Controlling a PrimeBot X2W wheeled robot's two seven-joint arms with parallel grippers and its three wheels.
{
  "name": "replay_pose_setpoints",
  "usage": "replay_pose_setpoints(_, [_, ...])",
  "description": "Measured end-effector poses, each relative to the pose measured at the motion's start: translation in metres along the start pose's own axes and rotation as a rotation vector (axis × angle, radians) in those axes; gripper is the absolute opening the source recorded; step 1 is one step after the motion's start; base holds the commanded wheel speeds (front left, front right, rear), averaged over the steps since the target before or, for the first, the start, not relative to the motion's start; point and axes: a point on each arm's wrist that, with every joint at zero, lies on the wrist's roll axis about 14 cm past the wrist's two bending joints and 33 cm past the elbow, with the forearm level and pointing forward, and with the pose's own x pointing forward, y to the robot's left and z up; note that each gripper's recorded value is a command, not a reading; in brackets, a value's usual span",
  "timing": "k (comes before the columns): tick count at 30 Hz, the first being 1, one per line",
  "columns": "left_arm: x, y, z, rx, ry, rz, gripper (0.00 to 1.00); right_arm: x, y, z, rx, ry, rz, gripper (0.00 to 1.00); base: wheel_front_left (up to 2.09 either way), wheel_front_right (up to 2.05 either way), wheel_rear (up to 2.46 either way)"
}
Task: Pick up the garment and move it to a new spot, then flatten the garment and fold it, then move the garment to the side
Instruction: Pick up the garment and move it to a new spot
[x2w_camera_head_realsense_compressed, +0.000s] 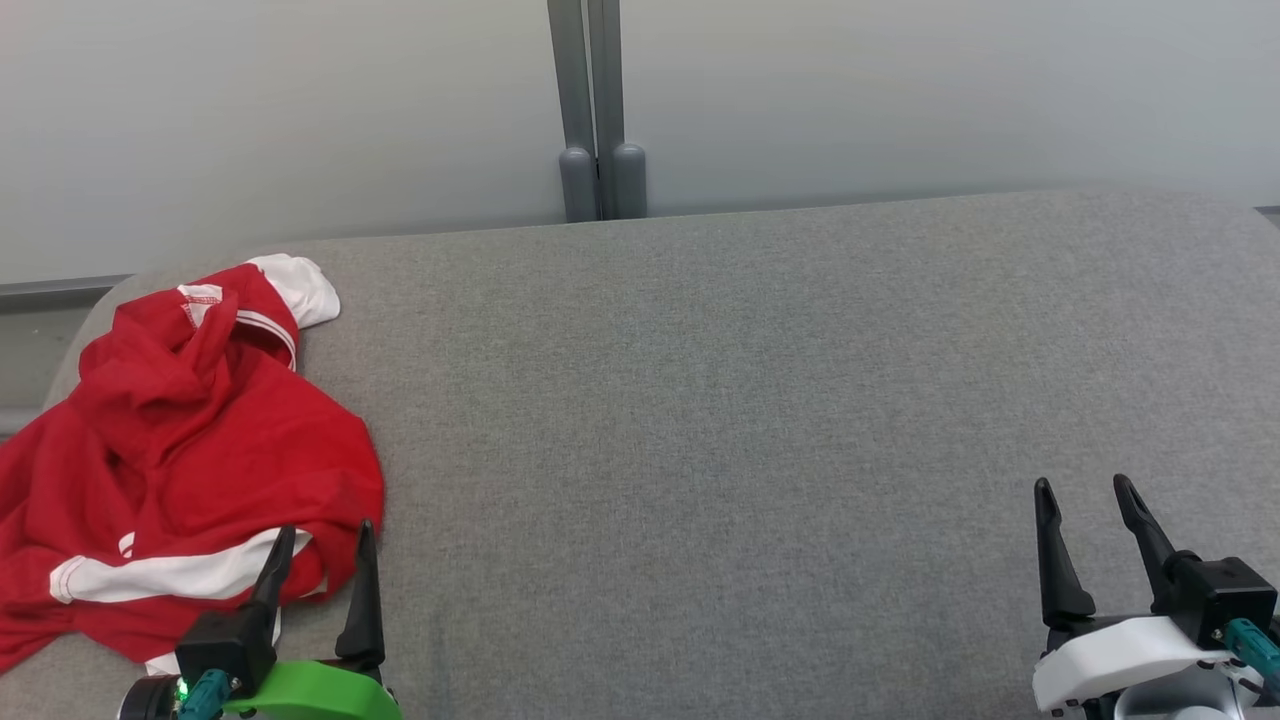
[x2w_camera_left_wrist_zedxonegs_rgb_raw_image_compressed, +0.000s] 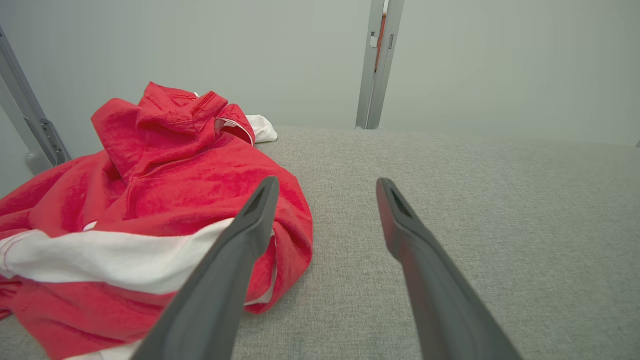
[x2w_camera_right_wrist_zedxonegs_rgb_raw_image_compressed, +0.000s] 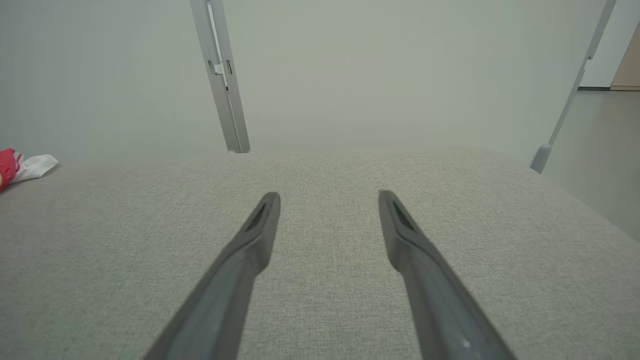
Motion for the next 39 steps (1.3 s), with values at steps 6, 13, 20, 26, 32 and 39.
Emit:
replay_pose_setpoints(6, [0.0, 0.001, -0.001, -0.004, 0.004, 0.005, 1.0, 0.0, -0.001, -0.001, 0.0, 0.003, -0.002, 1.0, 0.0, 0.0, 0.0])
replay_pose_setpoints(13, [-0.005, 0.006, -0.001, -0.01, 0.002, 0.026, 1.0, 0.004, 0.007, 0.0, -0.001, -0.002, 0.022, 1.0, 0.0, 0.0, 0.0])
replay_pose_setpoints(20, [-0.026, 0.038, 0.002, -0.021, -0.013, 0.132, 1.0, 0.021, 0.045, 0.001, 0.004, -0.008, 0.14, 1.0, 0.0, 0.0, 0.0])
replay_pose_setpoints(26, [-0.059, 0.077, 0.009, -0.032, -0.045, 0.275, 1.0, 0.037, 0.098, -0.003, 0.009, 0.001, 0.299, 1.0, 0.0, 0.0, 0.0])
replay_pose_setpoints(32, [-0.078, 0.091, 0.022, -0.016, -0.087, 0.335, 1.0, 0.049, 0.138, 0.001, 0.007, -0.012, 0.415, 1.0, 0.0, 0.0, 0.0])
replay_pose_setpoints(39, [-0.032, 0.068, 0.011, 0.005, 0.015, 0.219, 1.0, 0.064, 0.142, -0.008, -0.019, 0.001, 0.453, 1.0, 0.0, 0.0, 0.0])
